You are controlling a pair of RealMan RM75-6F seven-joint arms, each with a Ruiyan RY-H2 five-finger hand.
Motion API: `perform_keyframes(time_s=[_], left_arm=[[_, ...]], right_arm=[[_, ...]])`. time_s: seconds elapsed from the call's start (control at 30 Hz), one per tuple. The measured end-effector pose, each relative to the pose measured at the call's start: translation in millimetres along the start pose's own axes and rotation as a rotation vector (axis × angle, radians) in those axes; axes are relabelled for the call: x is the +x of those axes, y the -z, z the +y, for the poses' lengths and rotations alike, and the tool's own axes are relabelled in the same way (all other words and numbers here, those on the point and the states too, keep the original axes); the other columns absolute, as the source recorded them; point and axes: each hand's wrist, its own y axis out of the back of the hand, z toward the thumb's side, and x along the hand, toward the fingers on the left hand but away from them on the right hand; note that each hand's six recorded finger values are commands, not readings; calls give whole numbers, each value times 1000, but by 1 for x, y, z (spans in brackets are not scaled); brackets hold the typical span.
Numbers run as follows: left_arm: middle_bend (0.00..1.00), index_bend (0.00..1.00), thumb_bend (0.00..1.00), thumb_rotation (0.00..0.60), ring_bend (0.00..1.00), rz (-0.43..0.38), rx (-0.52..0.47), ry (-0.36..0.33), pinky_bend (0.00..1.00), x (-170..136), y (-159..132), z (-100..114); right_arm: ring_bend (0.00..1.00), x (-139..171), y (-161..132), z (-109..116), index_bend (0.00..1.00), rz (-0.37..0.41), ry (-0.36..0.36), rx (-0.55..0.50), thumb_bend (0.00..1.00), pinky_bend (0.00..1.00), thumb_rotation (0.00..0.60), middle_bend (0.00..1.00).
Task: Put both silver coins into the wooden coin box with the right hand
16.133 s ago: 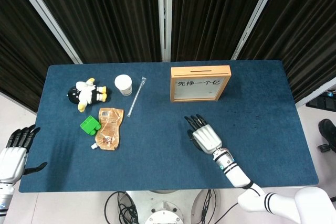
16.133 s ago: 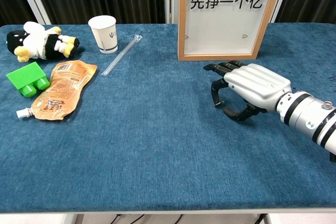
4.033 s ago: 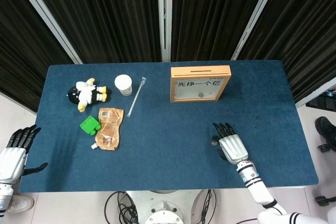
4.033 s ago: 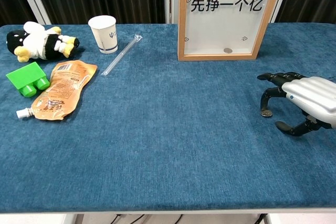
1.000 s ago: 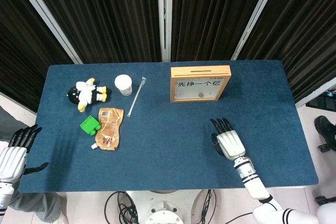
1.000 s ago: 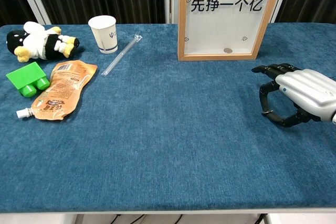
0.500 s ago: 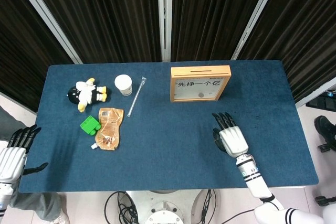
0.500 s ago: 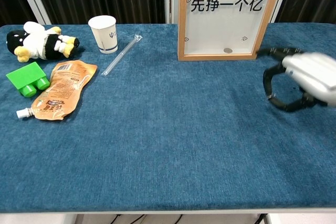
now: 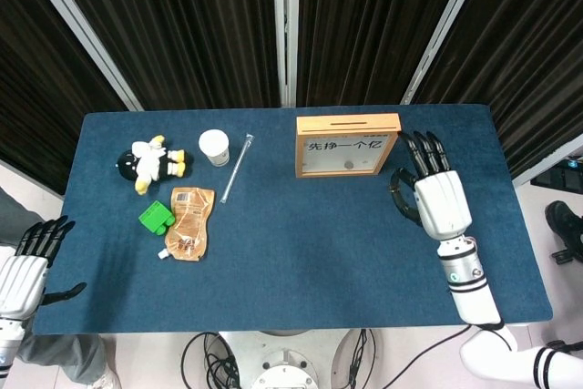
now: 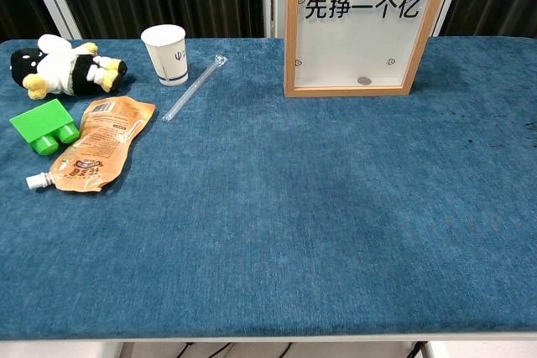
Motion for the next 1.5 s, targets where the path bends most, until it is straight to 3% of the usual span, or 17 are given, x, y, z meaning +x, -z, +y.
perform_keyframes(time_s=[0.2,0.43,0.63,1.13,1.5], left_arm=[[11,63,94,600,0,-5,-2,-7,0,0,-3,1],[11,63,93,600,0,-4,0,-4,0,1,-2,1],[11,64,94,600,0,4,0,0,0,2,0,1],[11,63,94,600,0,6,-4,3,0,5,2,1],[11,64,94,600,0,11,-4,6,0,5,5,0]], right_arm=[[0,-54,-6,15,820,-28,10,20,345,0,600,78],[0,-116,-14,-2,830,-83,-72,90,345,0,600,82],[0,-142,-16,-22,835,-149,-146,104,345,0,600,83],[0,-158,-26,-57,842,-220,-246,126,346,0,600,79],[0,-159,-21,-63,837,-235,-257,131,346,0,600,76]])
